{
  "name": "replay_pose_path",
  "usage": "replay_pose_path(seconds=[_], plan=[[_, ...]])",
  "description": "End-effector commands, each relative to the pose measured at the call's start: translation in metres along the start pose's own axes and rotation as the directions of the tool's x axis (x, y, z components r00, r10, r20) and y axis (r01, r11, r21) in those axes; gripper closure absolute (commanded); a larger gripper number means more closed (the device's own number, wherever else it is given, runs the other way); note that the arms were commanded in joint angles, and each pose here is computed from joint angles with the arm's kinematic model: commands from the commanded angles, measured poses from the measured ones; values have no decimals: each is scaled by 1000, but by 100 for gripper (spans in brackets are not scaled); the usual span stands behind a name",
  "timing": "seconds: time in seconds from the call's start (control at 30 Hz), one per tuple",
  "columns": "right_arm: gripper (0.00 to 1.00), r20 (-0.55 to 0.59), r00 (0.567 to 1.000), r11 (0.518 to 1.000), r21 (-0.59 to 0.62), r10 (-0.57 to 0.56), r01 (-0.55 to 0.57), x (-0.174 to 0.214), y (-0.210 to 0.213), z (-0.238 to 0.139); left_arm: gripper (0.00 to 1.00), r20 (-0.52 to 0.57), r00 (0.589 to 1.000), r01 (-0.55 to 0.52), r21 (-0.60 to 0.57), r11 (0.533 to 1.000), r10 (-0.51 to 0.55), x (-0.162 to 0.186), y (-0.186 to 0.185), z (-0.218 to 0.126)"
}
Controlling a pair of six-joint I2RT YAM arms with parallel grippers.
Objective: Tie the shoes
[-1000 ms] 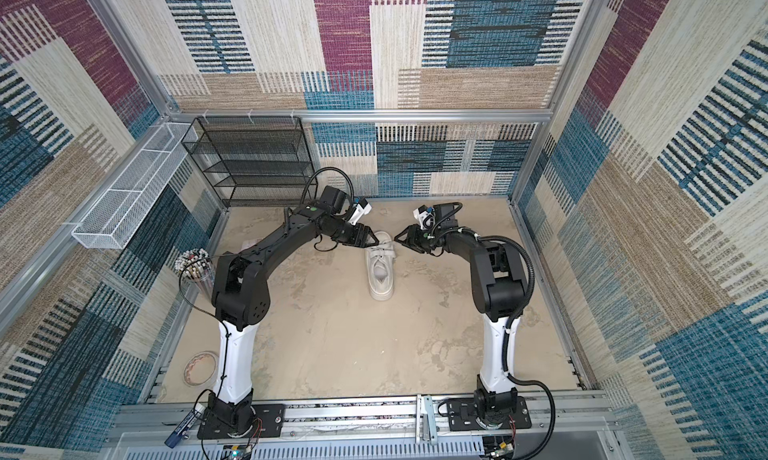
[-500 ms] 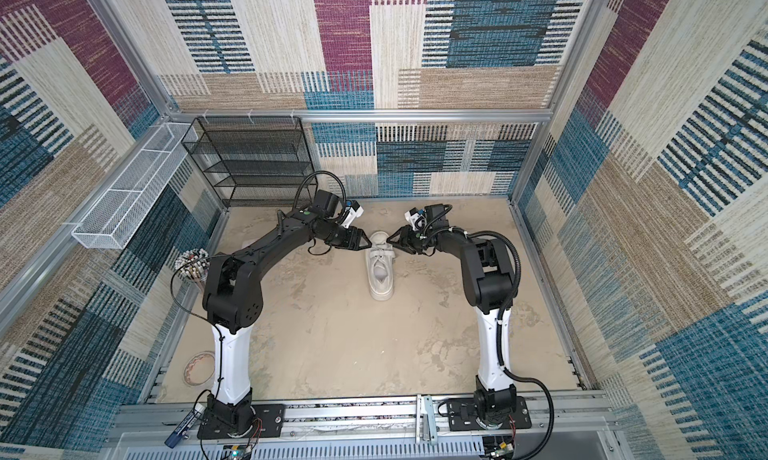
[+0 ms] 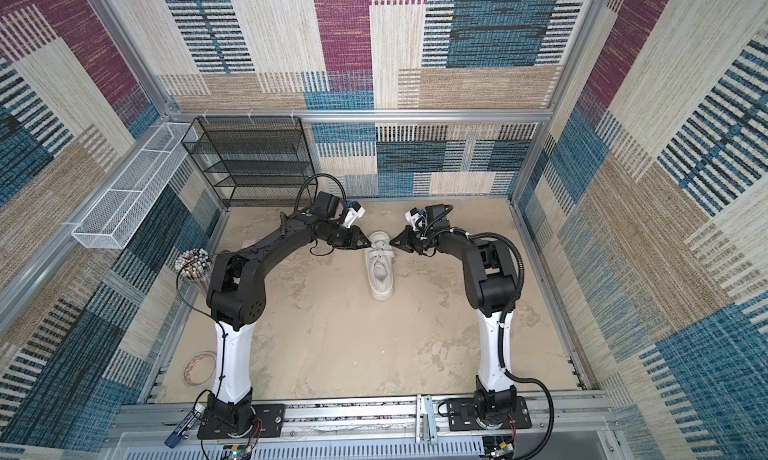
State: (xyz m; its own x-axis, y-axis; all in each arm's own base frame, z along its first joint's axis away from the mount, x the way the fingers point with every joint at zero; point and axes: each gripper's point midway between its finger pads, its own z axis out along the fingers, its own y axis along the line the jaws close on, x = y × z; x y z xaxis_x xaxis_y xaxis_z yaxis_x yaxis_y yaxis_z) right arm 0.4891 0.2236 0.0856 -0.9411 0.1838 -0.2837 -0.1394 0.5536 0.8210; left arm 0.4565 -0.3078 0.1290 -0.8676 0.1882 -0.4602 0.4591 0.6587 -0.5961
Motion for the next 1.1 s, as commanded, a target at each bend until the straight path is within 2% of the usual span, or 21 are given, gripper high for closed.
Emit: replay_pose_path(seconds=[0.0, 0.07, 0.17, 0.37, 0.5, 0.83, 0.87, 1.0, 1.07], plan=[[93, 55, 998, 999, 19, -32, 31, -13, 4, -5, 93, 12, 1000, 18, 21, 1000, -18, -4, -3, 0], [68, 61, 998, 1000, 20, -25, 24, -18, 4, -4, 95, 9, 1000, 20, 22, 1000, -20, -3, -3, 1], [58, 86, 996, 999, 40, -19, 15, -25, 2, -5, 98, 10, 1000, 19, 25, 1000, -19, -3, -3, 1], [56, 53, 998, 999, 47, 19, -21, -29, -13, 11, 98, 6, 1000, 22, 23, 999, -23, -2, -3, 2], [56, 41, 999, 997, 77, -2, -1, -32, -16, 17, 98, 8, 1000, 22, 20, 1000, -22, -2, -3, 0], [67, 16, 1000, 997, 74, 0, -1, -23, -15, 23, 99, 6, 1000, 25, 14, 1000, -25, -1, -1, 1], [70, 15, 1000, 997, 74, -2, 0, -22, -16, 24, 99, 4, 1000, 26, 14, 1000, -26, 0, 0, 2], [93, 22, 1000, 995, 97, -9, 7, -25, -16, 22, 99, 3, 1000, 22, 9, 1000, -22, 1, 0, 0], [99, 34, 999, 994, 109, -21, 17, -27, -13, 18, 100, 3, 1000, 22, 5, 1000, -22, 2, 0, -1]])
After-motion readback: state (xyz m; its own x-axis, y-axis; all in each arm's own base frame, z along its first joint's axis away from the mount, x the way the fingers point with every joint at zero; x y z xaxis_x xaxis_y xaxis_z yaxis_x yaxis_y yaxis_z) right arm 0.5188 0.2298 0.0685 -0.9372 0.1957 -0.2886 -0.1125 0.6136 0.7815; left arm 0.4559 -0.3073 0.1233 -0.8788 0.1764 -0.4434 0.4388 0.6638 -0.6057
